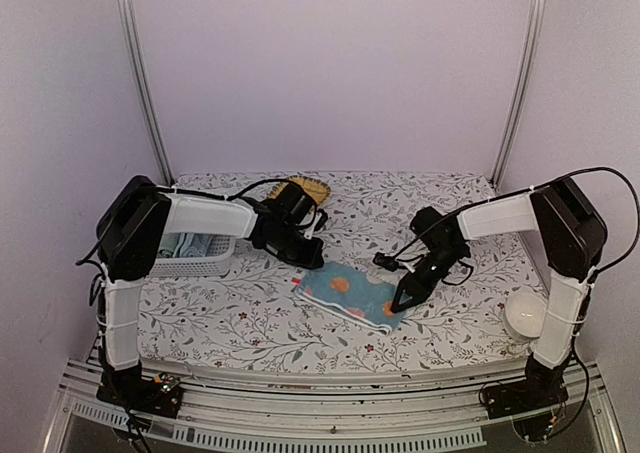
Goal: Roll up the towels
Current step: Rotate the towel at the center of the board.
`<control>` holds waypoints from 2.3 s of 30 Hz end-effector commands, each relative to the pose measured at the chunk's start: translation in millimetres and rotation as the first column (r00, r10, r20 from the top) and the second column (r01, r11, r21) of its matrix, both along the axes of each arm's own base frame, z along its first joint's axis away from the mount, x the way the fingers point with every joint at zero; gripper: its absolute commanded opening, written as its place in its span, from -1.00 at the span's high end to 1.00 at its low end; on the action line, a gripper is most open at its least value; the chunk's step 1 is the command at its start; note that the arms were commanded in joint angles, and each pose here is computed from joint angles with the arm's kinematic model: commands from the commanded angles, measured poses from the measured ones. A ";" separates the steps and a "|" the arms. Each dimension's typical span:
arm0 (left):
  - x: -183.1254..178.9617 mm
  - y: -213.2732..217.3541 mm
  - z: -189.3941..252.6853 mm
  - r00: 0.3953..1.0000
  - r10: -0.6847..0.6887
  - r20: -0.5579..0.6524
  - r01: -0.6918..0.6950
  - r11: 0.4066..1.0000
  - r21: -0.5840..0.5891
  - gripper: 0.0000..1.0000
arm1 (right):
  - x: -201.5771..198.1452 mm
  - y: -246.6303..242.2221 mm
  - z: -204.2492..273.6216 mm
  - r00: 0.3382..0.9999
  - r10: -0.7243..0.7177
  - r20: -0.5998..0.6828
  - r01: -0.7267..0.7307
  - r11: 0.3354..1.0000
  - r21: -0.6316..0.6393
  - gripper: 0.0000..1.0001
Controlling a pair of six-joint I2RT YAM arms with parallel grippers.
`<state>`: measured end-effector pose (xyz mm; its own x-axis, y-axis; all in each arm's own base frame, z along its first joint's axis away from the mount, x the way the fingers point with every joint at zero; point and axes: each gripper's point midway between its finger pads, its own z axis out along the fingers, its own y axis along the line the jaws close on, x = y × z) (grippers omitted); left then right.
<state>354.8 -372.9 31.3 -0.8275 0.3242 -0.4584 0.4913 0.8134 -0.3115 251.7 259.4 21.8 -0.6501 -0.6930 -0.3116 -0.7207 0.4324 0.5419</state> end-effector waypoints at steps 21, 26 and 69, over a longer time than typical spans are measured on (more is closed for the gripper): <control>-18.6 -27.0 -38.6 0.984 -0.175 0.024 0.169 0.975 0.143 0.77 | 44.0 -16.7 91.5 0.980 -0.101 0.173 0.054 0.964 0.259 0.52; -9.5 -85.2 -41.0 0.919 -0.380 0.110 0.370 0.924 0.099 0.78 | 57.7 -33.2 104.3 0.960 -0.168 0.226 0.103 0.957 0.273 0.50; -160.1 -109.7 -40.4 0.862 -0.464 0.206 0.487 0.870 -0.079 0.96 | 149.8 24.7 -22.1 0.956 -0.271 -0.113 0.282 0.953 0.106 0.88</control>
<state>197.1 -496.7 17.7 -0.4825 0.5304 -0.6971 0.8692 0.3882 -0.3063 381.0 306.2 26.8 -0.7660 -0.5046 -0.3984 -0.6188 0.4105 0.6698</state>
